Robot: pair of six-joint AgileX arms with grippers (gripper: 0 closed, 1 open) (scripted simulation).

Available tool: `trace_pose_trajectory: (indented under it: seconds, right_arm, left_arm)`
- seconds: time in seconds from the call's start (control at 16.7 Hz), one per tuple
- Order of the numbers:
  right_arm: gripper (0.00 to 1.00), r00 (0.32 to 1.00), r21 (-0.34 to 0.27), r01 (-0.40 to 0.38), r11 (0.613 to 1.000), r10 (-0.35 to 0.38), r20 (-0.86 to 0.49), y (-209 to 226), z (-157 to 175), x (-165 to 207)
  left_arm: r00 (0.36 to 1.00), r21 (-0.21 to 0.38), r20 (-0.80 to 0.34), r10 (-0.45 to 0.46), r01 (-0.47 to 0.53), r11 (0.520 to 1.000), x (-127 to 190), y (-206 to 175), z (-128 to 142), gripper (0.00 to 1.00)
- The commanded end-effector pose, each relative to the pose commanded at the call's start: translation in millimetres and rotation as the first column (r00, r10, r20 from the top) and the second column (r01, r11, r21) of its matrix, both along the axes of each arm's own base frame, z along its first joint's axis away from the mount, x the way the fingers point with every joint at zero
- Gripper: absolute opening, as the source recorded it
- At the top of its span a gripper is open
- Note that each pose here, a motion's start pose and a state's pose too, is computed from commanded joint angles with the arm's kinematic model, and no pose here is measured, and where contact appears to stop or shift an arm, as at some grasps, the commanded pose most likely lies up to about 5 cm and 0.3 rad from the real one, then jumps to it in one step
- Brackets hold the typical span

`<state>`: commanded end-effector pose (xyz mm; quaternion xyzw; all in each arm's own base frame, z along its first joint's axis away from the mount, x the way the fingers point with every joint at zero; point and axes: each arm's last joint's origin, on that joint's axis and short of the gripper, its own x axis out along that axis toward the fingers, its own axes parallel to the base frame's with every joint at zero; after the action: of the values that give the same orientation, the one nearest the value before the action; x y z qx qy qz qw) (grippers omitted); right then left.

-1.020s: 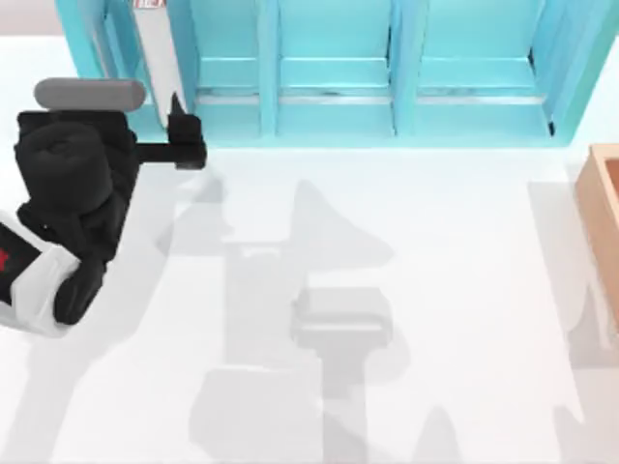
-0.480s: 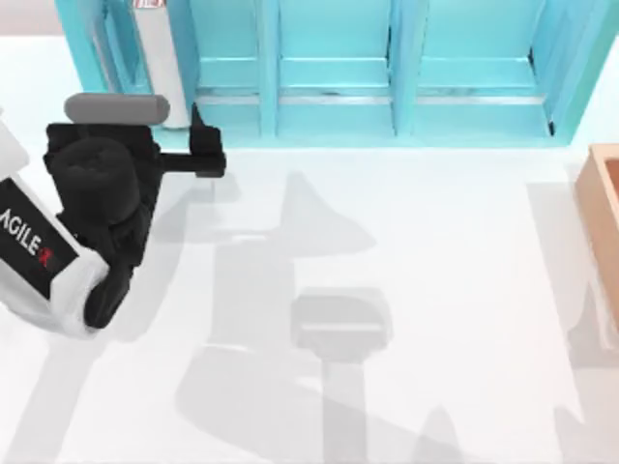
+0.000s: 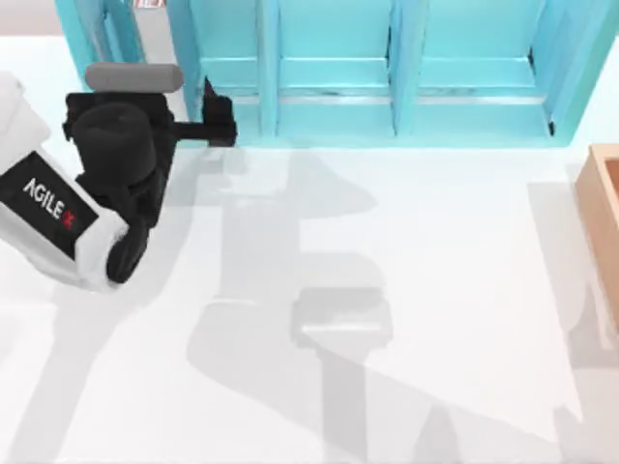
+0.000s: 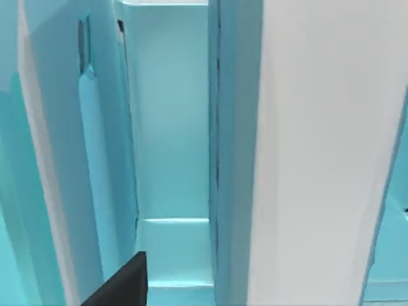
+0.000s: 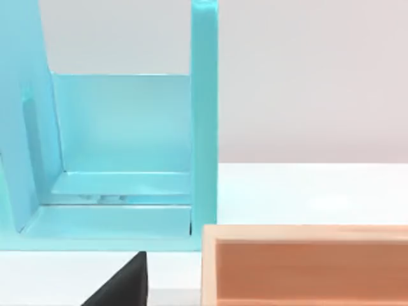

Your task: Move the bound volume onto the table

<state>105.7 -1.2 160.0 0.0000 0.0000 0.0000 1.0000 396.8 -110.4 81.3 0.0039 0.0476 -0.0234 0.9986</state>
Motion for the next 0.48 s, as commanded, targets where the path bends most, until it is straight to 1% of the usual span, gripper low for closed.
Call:
trace_pose_trajectory:
  seconds: [0.24,0.36,0.48]
  right_arm:
    - [1.0,1.0,0.0,0.0,1.0,0.0,0.0,0,0,0]
    - [1.0,1.0,0.0,0.0,1.0,0.0,0.0,0,0,0]
    - [1.0,1.0,0.0,0.0,1.0,0.0,0.0,0,0,0]
  left_arm:
    - [1.0,0.0,0.002,0.0,0.0,1.0,40,-1,-3,1.0]
    - [1.0,0.0,0.001,0.0,0.0,1.0,51,-1,-4,1.0]
    - [1.0,0.0,0.0,0.0,0.0,1.0,54,-1,-4,1.0]
